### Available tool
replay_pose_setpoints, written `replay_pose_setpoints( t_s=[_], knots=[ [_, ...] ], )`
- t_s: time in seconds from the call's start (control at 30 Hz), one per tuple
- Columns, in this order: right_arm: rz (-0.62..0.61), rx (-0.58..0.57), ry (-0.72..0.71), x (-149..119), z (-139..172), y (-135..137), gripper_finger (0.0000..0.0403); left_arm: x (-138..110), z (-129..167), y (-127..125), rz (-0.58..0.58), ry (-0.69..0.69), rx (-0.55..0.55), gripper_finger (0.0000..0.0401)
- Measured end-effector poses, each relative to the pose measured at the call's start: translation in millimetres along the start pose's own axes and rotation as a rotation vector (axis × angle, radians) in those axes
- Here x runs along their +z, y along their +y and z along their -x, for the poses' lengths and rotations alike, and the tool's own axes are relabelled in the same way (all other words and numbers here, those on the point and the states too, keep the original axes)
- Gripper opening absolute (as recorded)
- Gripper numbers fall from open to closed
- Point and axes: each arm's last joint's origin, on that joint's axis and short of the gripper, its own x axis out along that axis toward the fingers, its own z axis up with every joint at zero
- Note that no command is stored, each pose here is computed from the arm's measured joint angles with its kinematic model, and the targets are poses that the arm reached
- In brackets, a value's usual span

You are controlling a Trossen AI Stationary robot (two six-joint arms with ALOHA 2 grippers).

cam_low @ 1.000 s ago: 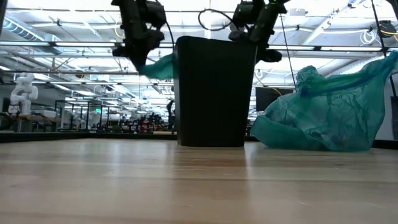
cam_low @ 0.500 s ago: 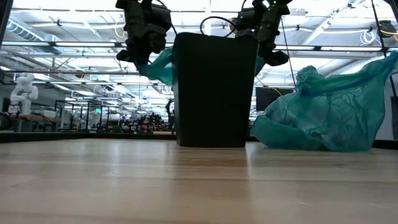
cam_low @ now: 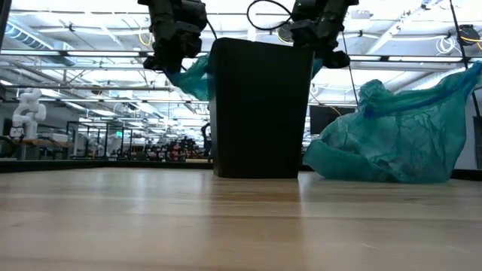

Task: Place trash/remove bag and relplace
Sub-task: Put the blue trash bag into the black trash bin

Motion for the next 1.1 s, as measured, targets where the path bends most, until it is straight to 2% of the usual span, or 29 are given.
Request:
replay_pose_setpoints(
  t_s=[0.2, 0.53, 0.67, 0.8, 0.87, 0.93, 1.0, 1.1],
  knots=[
    [0.052, -0.005, -0.053, 5, 0, 1, 0.0016, 7, 0, -1, -0.021, -0.073, -0.008, 0.0015],
    [0.042, -0.016, -0.031, 3, 1, -2, 0.0108, 7, 0, -1, -0.070, -0.073, 0.000, 0.0016],
    [0.034, -0.017, -0.064, -1, 14, -7, 0.0131, 7, 0, -1, -0.069, -0.073, 0.000, 0.0016],
    [0.005, 0.001, -0.139, -8, 36, -11, 0.0136, 7, 0, -1, -0.068, -0.073, 0.000, 0.0016],
    [0.000, 0.039, -0.196, -10, 47, -9, 0.0133, 7, 0, -1, -0.065, -0.072, 0.000, 0.0016],
    [0.030, 0.134, -0.251, -12, 57, -2, 0.0129, 7, 0, -1, -0.065, -0.073, 0.000, 0.0016],
    [0.095, 0.240, -0.298, -10, 62, 10, 0.0125, 7, 0, -1, -0.065, -0.073, 0.000, 0.0016],
    [0.209, 0.297, -0.353, -8, 62, 26, 0.0122, 7, 0, -1, -0.065, -0.073, 0.000, 0.0016]
  ],
)
